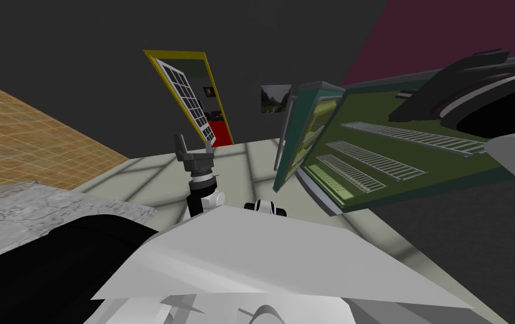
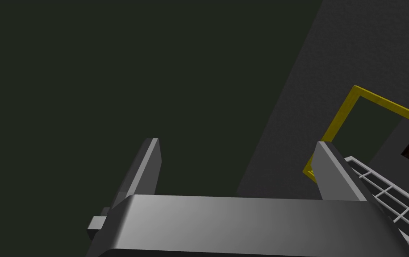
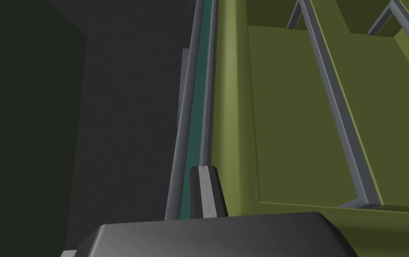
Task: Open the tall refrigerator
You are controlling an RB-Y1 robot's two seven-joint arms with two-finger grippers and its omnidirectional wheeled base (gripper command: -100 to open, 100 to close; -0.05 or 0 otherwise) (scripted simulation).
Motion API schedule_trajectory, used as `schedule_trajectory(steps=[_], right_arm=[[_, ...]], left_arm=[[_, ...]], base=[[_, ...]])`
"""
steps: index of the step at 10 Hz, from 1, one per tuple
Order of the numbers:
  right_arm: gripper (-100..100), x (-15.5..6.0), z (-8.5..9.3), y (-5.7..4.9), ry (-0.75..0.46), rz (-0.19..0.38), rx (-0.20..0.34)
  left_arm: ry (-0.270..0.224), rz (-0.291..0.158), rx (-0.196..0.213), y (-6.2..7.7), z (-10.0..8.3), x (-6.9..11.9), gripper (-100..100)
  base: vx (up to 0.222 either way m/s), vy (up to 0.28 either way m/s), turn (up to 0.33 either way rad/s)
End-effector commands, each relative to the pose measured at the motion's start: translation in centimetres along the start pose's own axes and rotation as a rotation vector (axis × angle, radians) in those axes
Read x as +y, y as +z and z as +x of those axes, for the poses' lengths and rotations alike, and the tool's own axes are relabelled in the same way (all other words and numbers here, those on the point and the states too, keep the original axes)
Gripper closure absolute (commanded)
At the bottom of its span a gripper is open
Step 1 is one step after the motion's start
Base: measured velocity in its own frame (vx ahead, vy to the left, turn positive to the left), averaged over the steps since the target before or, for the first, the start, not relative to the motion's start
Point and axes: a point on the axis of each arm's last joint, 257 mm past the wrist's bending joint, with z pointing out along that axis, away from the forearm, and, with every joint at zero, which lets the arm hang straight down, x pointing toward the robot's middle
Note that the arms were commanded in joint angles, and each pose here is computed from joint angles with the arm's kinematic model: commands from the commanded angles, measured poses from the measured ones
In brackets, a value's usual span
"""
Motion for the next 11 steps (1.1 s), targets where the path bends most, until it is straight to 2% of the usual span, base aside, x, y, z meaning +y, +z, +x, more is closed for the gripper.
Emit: schedule_trajectory(steps=[1,7,8,9,11], right_arm=[[-100,-1.5,0.6,0.3,-0.002,-0.002,0.007],[-100,-5.3,1.7,0.5,-0.001,-0.002,0.021],[-100,-5.0,1.6,0.6,0.000,-0.002,0.020],[0,-5.1,1.7,0.6,-0.001,-0.002,0.020],[0,-5.1,1.7,0.6,-0.001,-0.002,0.020]], left_arm=[[0.000,0.000,0.000,0.0,0.0,0.0,0],[0.000,0.000,0.000,0.0,0.0,0.0,0],[0.000,0.000,0.000,0.0,0.0,0.0,0],[0.000,0.000,0.000,0.0,0.0,0.0,0],[0.000,0.000,0.000,0.0,0.0,0.0,0]], base=[[-0.022,-0.016,0.054],[-0.014,-0.021,0.025],[-0.001,0.006,0.003],[0.000,0.000,0.000],[0.000,0.000,0.000]])
